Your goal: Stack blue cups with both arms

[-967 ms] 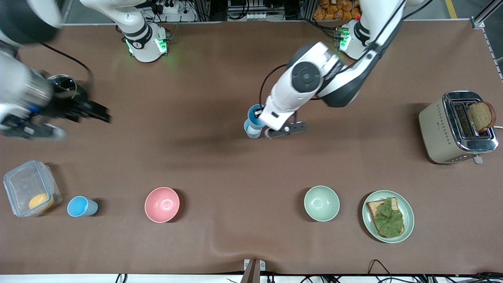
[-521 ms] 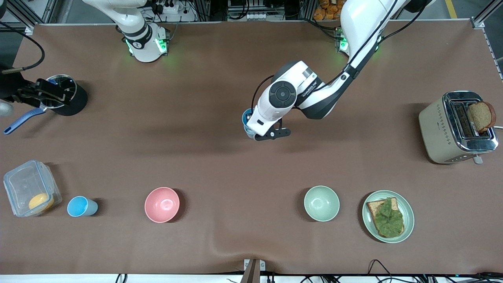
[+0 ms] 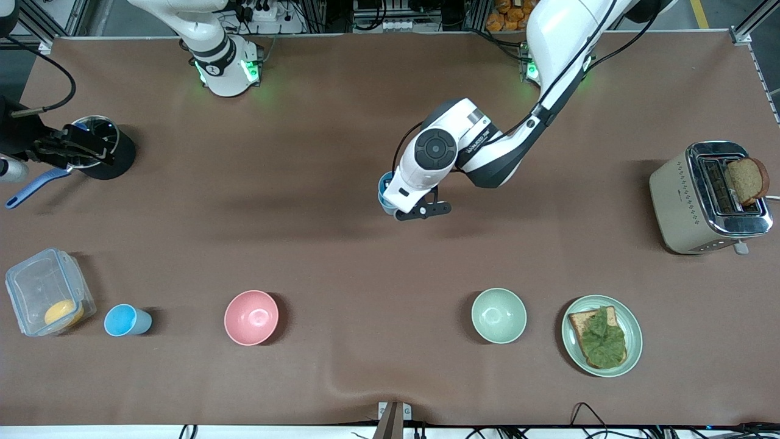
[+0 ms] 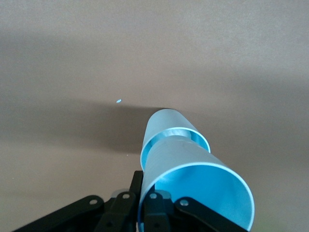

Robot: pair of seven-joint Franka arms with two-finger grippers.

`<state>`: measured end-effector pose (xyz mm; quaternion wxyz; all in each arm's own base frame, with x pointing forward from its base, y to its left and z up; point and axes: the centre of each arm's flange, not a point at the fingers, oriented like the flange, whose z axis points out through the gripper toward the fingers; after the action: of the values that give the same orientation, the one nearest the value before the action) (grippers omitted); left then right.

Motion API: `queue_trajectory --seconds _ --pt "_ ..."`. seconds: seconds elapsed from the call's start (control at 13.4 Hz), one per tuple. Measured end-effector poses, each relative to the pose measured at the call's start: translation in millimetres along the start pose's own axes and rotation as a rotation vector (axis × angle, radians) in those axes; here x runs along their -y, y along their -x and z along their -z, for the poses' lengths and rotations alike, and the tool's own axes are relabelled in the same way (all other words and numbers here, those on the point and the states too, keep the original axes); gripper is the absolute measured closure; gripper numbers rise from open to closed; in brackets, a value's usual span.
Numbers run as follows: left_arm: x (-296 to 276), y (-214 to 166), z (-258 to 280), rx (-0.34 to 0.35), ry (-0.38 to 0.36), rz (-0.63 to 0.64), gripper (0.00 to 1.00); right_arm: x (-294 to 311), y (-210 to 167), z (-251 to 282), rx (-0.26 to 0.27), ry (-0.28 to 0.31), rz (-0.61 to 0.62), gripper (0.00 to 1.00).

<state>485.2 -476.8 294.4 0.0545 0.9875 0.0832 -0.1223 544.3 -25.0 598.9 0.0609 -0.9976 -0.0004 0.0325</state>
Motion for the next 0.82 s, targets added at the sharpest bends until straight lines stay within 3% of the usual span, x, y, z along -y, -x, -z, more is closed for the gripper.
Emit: queue_trajectory --seconds 0.67,0.82 --pt "-5.5 0.3 -13.1 -0.009 0.017 -0.010 0.97 0.8 -0.7 15.7 -0.037 0.003 0.003 0.00" --pt "-5.2 -0.2 -13.4 -0.017 0.012 -0.016 0.97 -1.0 -0.4 20.2 -0.043 0.042 0.007 0.00"
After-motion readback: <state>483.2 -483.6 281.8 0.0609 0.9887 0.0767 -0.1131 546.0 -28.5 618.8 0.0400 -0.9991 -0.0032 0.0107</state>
